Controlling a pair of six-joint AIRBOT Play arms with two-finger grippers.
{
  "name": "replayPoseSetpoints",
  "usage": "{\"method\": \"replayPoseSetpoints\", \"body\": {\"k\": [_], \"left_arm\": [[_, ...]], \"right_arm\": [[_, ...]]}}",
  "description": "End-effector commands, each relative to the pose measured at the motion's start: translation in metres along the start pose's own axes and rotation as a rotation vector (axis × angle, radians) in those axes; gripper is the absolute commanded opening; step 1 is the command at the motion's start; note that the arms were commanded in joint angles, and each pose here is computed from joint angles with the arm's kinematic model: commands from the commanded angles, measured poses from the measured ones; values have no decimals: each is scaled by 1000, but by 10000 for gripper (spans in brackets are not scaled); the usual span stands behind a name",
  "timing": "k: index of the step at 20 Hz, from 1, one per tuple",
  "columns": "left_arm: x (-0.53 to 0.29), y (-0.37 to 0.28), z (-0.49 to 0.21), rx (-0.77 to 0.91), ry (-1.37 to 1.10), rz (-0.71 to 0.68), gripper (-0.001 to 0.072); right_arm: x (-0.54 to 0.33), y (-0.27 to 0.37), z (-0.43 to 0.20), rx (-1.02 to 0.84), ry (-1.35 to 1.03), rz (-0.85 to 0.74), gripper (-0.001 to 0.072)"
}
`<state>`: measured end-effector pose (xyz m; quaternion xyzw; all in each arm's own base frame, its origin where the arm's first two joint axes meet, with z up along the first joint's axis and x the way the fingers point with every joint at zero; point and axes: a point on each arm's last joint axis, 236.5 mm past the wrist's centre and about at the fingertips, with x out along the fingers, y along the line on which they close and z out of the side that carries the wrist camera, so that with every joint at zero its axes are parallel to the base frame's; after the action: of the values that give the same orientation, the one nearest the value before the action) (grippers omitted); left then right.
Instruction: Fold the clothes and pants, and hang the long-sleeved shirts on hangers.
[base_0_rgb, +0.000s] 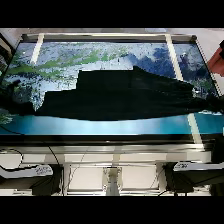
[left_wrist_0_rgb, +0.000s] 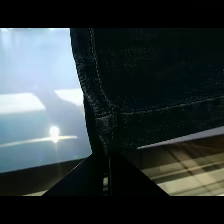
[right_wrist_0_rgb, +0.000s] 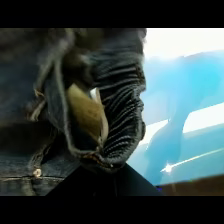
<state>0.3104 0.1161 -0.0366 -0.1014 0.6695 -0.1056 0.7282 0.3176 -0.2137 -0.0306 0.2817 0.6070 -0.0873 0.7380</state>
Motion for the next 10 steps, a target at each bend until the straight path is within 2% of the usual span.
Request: {"method": "replayPoseSetpoints", "body": {"k": [1, 6, 10], "left_arm": [[27, -1, -32, 5, 65, -13, 19], [9, 19, -46, 13, 72, 87, 19], [-5, 27, -52, -25, 42, 104, 20]], "right_arm": [[17, -25, -33, 63, -3, -17, 40], [-12, -60, -50, 148, -74, -43, 40], [-16, -74, -63, 202, -89, -43, 40]]}}
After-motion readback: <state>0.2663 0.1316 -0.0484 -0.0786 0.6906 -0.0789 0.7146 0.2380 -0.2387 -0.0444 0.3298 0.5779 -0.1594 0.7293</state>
